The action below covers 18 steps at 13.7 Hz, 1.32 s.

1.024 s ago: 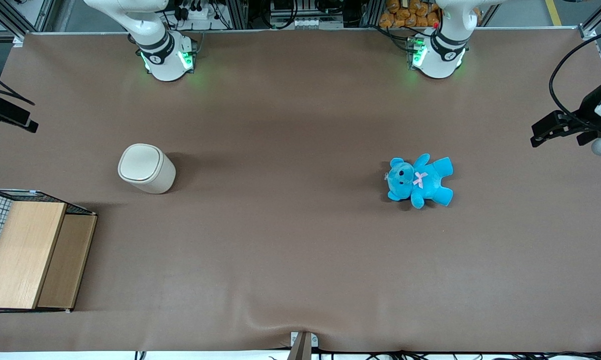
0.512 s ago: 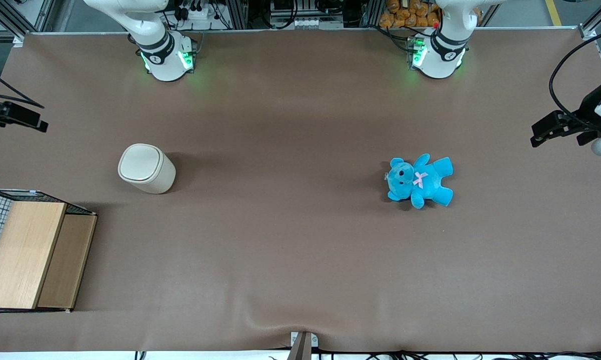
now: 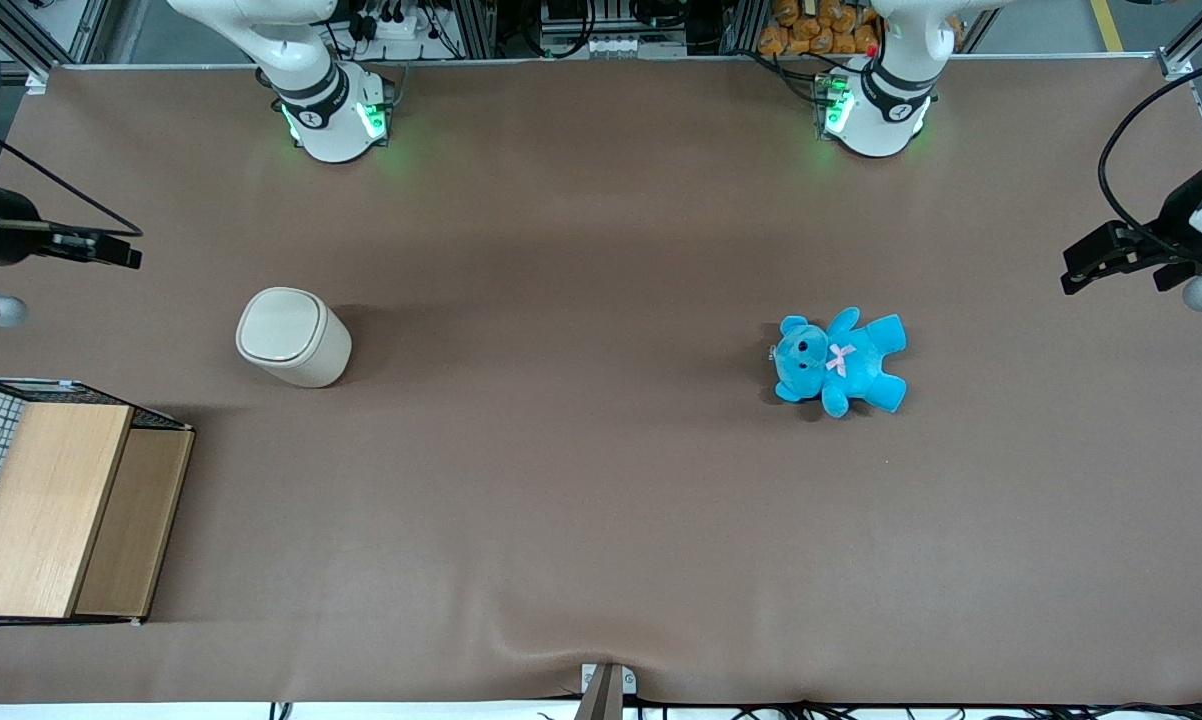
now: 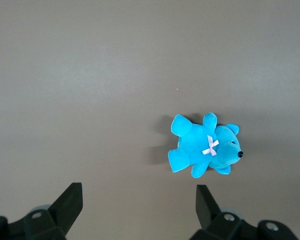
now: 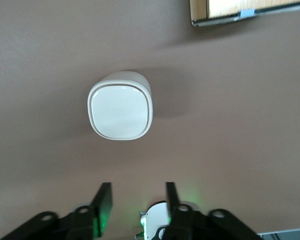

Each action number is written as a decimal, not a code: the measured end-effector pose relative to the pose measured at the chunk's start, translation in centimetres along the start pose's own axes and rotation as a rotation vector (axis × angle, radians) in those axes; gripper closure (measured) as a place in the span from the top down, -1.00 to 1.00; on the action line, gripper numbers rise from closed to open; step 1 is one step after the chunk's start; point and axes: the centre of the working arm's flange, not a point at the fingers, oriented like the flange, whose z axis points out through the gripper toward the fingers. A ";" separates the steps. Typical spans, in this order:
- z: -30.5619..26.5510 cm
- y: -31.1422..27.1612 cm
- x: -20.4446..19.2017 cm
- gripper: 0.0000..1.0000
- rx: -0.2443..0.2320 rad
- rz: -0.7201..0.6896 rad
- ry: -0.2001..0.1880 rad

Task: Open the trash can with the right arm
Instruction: 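Move the right gripper down to the white trash can's lid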

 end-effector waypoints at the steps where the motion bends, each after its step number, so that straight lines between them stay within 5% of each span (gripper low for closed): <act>1: 1.0 -0.1 0.1 -0.26 0.000 0.005 -0.016; 4: 4.7 -0.2 0.9 -0.96 0.003 0.017 -0.025; 9: 13.5 0.2 0.5 -0.98 0.014 0.026 0.032; 14: 18.6 0.6 0.7 -0.98 0.022 0.034 0.136; 18: 21.1 0.7 1.2 -0.98 0.022 0.038 0.167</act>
